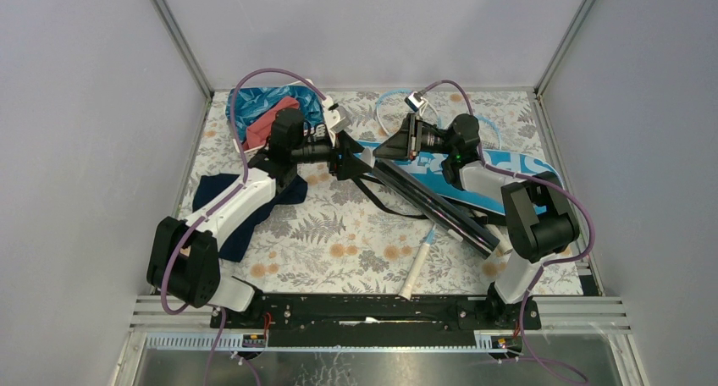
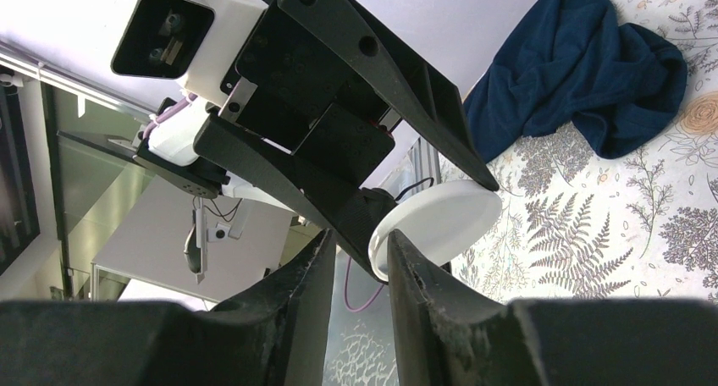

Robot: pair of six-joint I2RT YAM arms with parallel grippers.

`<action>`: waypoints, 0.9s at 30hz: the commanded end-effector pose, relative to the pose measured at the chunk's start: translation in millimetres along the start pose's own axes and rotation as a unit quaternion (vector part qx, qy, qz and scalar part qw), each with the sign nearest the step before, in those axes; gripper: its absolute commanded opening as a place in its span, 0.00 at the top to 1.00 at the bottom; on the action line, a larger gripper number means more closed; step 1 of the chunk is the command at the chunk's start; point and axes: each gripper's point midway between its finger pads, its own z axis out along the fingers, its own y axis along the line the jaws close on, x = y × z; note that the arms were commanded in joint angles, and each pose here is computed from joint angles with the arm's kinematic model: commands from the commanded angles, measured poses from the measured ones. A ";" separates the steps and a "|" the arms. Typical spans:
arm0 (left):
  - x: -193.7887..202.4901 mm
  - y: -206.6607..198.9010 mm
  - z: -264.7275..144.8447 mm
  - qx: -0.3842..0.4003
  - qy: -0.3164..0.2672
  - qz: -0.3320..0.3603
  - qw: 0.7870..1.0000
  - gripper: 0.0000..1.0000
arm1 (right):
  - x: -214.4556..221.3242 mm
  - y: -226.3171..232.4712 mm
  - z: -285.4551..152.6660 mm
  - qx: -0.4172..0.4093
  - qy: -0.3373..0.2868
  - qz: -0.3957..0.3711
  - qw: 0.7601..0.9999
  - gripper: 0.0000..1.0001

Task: Pack up the badminton gear
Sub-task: Adjust the lid.

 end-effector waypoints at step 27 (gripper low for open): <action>9.3 6.3 0.7 -0.014 0.011 0.047 0.999 0.37 | 13.3 11.6 6.3 0.001 0.040 -0.043 0.998 1.00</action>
